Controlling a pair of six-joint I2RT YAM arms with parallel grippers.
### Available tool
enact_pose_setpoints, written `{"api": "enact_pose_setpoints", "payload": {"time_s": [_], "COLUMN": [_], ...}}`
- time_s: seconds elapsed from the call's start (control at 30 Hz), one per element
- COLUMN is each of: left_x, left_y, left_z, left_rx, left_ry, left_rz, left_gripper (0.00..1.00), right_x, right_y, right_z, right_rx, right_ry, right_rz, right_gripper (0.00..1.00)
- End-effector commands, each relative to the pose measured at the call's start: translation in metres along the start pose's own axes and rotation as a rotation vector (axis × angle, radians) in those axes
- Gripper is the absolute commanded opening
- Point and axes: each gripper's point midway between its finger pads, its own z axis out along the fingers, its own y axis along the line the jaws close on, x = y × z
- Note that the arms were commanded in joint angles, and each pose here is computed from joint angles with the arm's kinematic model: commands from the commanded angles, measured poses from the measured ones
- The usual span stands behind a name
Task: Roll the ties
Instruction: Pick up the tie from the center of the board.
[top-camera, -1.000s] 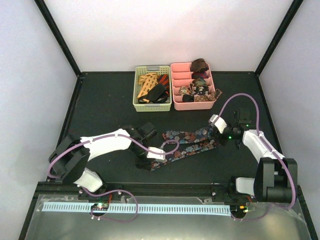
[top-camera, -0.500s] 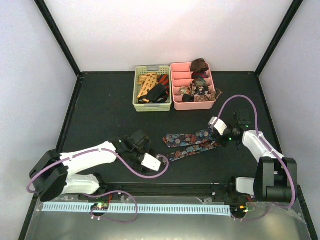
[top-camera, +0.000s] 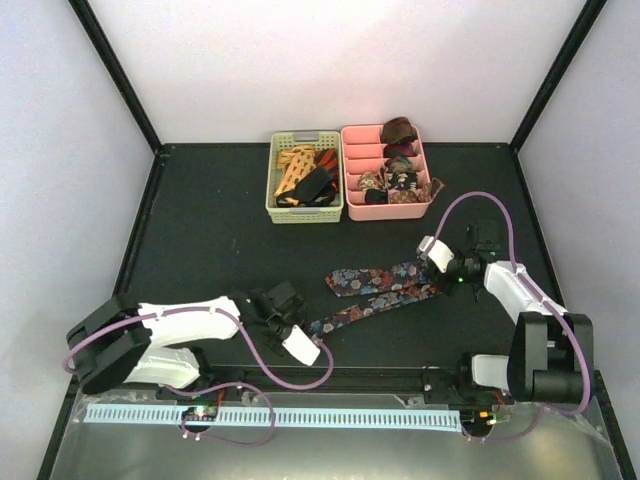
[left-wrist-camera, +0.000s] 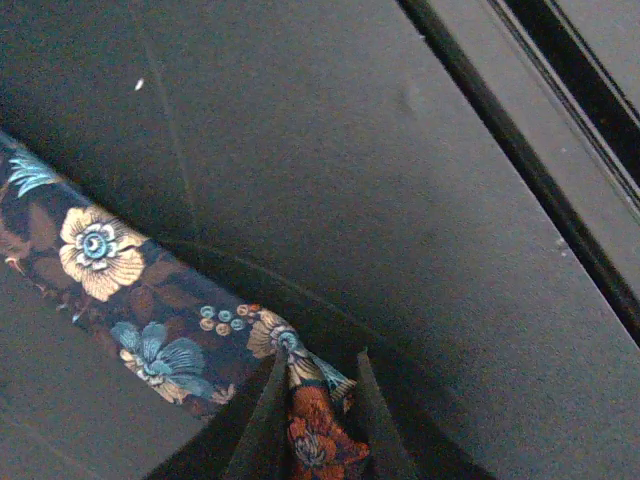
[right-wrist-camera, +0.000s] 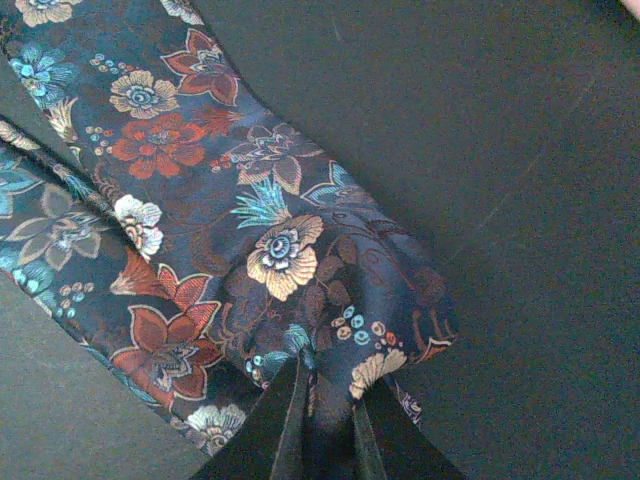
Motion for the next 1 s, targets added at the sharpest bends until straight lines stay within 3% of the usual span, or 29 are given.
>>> {"api": "enact_pose_setpoints", "payload": {"time_s": [0.0, 0.07, 0.1, 0.2, 0.37, 0.4, 0.7, 0.83, 0.97], "left_x": [0.014, 0.014, 0.01, -0.009, -0.029, -0.033, -0.071, -0.092, -0.1], "left_y": [0.009, 0.026, 0.037, 0.079, 0.134, 0.146, 0.219, 0.24, 0.251], "left_z": [0.002, -0.011, -0.022, -0.066, -0.146, -0.163, -0.311, -0.385, -0.427], "left_rx": [-0.056, -0.093, -0.117, -0.195, -0.333, -0.376, -0.752, -0.928, -1.033], "left_ry": [0.094, 0.121, 0.124, 0.106, 0.076, 0.071, 0.062, 0.038, 0.053], "left_rz": [0.035, 0.005, -0.016, -0.08, -0.109, -0.097, 0.037, 0.062, 0.082], "left_gripper": [0.13, 0.03, 0.02, 0.02, 0.02, 0.02, 0.02, 0.02, 0.02], "right_x": [0.003, -0.003, -0.007, -0.03, -0.092, -0.106, -0.223, -0.264, -0.297], "right_y": [0.0, -0.001, -0.001, 0.002, 0.003, 0.005, 0.065, 0.096, 0.116], "right_z": [0.0, -0.004, -0.008, -0.024, -0.069, -0.08, -0.155, -0.166, -0.159], "right_rx": [-0.004, -0.002, 0.0, -0.015, 0.006, 0.003, -0.111, -0.182, -0.255], "right_ry": [0.012, -0.007, -0.017, -0.097, -0.317, -0.364, -0.624, -0.698, -0.735], "right_rz": [-0.004, -0.003, -0.004, -0.021, -0.091, -0.112, -0.323, -0.344, -0.323], "right_gripper": [0.13, 0.19, 0.27, 0.55, 0.93, 0.96, 1.0, 1.0, 1.0]}}
